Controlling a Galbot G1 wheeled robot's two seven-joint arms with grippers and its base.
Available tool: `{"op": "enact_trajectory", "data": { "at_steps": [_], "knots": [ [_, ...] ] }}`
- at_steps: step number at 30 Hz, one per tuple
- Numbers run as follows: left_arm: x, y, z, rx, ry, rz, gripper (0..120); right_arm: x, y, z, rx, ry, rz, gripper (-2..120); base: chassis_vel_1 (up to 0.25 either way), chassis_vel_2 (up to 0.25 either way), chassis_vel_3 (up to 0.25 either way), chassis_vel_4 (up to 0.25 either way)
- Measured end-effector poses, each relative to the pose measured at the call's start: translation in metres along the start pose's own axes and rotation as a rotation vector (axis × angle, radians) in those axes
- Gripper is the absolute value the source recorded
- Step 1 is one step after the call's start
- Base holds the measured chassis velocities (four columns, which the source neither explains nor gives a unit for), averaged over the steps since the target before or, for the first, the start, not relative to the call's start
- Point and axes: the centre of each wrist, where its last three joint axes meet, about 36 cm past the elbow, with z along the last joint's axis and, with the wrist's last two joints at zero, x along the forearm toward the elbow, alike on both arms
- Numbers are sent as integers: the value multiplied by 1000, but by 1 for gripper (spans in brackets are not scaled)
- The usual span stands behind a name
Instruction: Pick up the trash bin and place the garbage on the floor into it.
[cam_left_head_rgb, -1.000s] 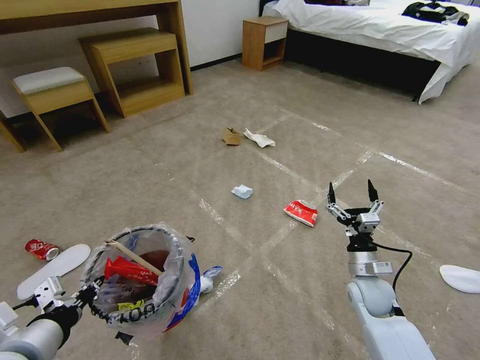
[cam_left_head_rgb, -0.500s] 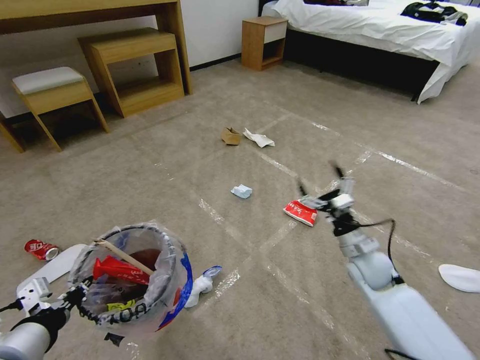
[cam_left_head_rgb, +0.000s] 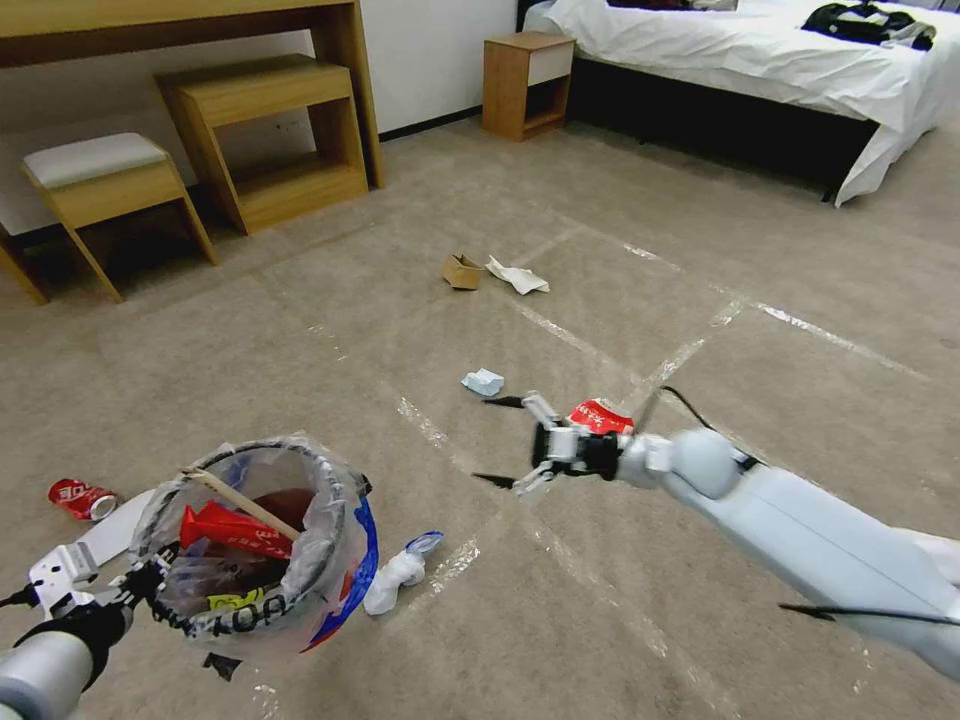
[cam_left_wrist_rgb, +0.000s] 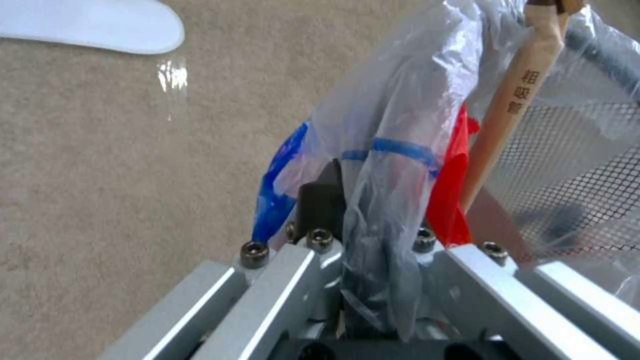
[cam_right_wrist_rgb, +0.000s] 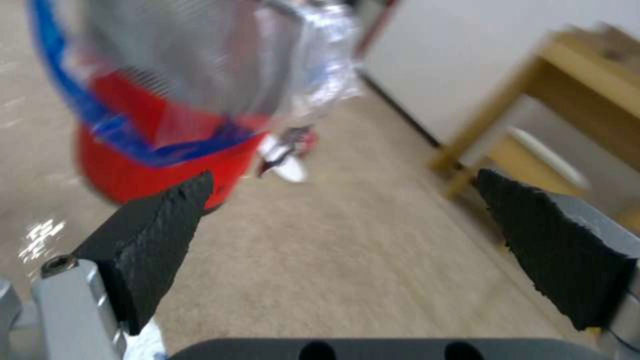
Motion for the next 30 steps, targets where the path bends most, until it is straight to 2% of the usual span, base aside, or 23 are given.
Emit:
{"op": "enact_trajectory", "data": {
  "at_steps": [1, 4, 5, 8, 9, 12, 13, 15, 16, 20, 30],
  "knots": [
    [0, 0, 0, 0, 0, 0, 0, 0, 0, 0, 0, 0, 0, 100, 0, 0, 0, 0],
    [3, 2, -1, 10, -14, -11, 0, -25, -21, 11, 28, 29, -177, 100, 0, 0, 0, 0],
    [3, 2, -1, 10, -14, -11, 0, -25, -21, 11, 28, 29, -177, 100, 0, 0, 0, 0],
    [5, 6, -5, 17, -33, -30, 0, -66, -31, 26, 54, 48, -311, 100, 0, 0, 0, 0],
    [5, 6, -5, 17, -33, -30, 0, -66, -31, 26, 54, 48, -311, 100, 0, 0, 0, 0],
    [9, 9, -9, 21, -45, -38, 0, -124, -34, 28, 107, 37, -420, 100, 0, 0, 0, 0],
    [9, 9, -9, 21, -45, -38, 0, -124, -34, 28, 107, 37, -420, 100, 0, 0, 0, 0],
    [11, 9, -10, 25, -51, -42, 0, -163, -36, 28, 174, 48, -524, 100, 0, 0, 0, 0],
    [11, 10, -10, 27, -52, -43, 0, -171, -37, 28, 191, 56, -552, 100, 0, 0, 0, 0],
    [12, 11, -9, 32, -53, -49, 0, -199, -43, 34, 253, 101, -656, 100, 0, 0, 0, 0],
    [13, 11, -9, 31, -53, -54, 0, -224, -55, 50, 275, 177, -753, 100, 0, 0, 0, 0]
  ]
}}
